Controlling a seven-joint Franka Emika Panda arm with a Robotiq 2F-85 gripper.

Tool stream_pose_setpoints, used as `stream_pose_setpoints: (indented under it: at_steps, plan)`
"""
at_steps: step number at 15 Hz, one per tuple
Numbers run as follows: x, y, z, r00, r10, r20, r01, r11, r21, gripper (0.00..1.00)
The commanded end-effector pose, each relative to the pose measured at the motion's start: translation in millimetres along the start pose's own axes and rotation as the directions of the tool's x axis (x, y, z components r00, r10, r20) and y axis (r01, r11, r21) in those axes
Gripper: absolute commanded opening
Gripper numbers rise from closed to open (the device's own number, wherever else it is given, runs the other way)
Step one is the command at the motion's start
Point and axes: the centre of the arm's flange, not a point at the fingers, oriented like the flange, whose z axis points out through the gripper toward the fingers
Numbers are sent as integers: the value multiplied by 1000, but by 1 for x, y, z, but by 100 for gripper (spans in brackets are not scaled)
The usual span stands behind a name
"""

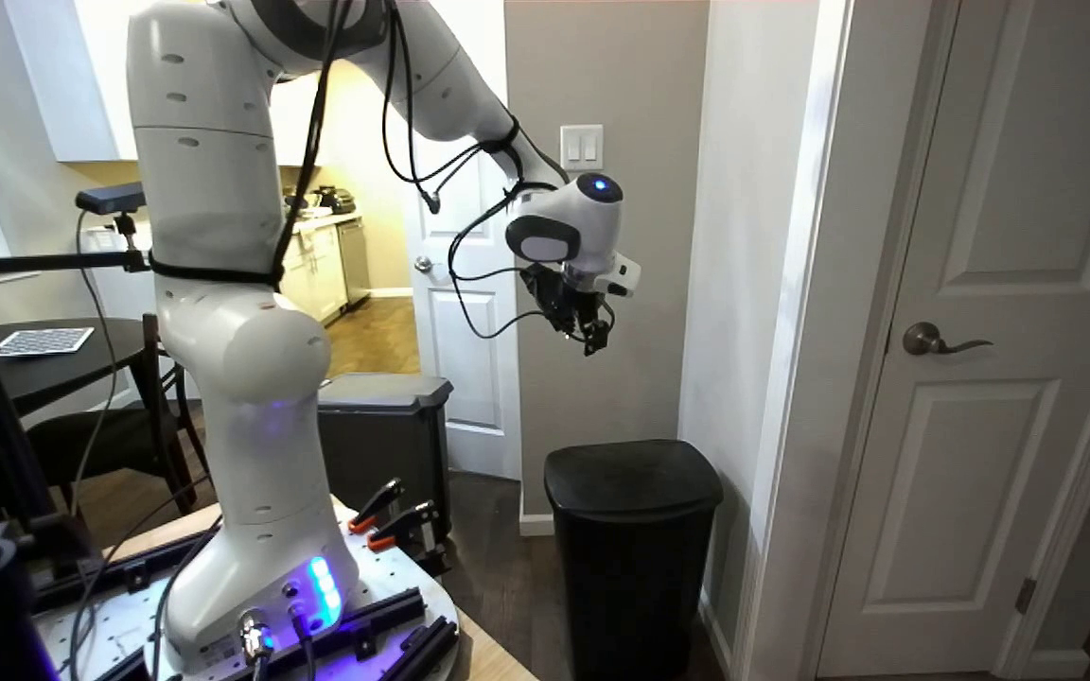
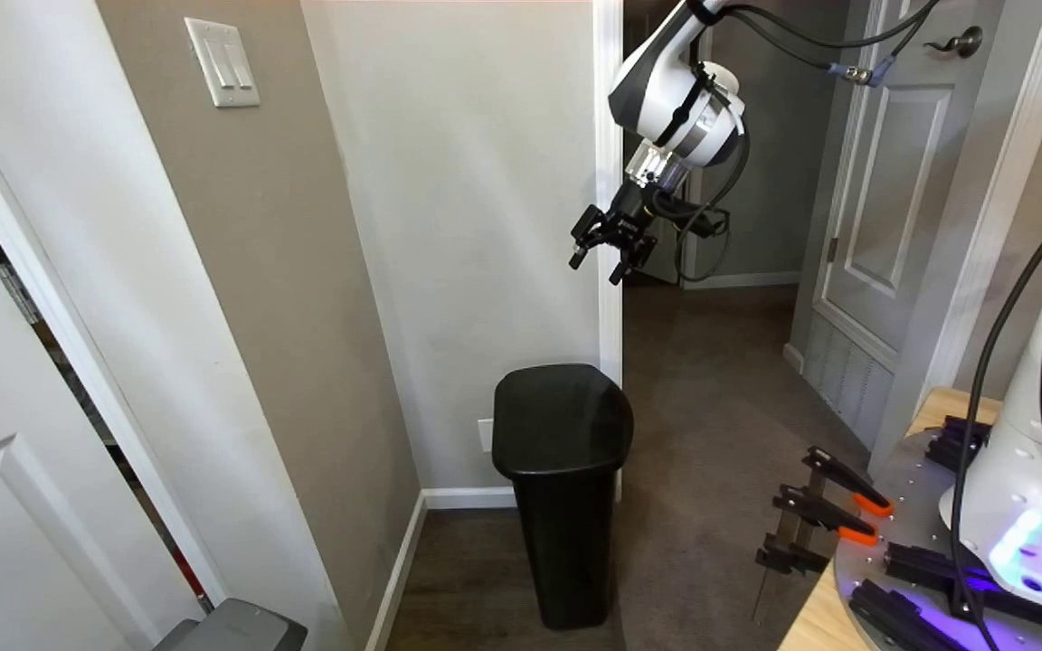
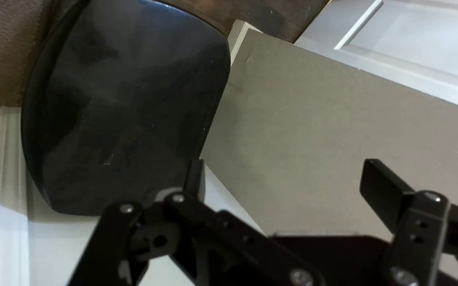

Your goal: Open the black trash can

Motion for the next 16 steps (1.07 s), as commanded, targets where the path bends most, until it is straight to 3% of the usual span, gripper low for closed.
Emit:
stream_pose_setpoints:
  at_steps: [1,10,16]
  plan:
    - [11,15,9,1000,6,2,-6,1000,25,100]
    - [65,114,55,991,135,26,-137,979,153,100]
    - [88,183,112,968,238,83,-249,952,177,100]
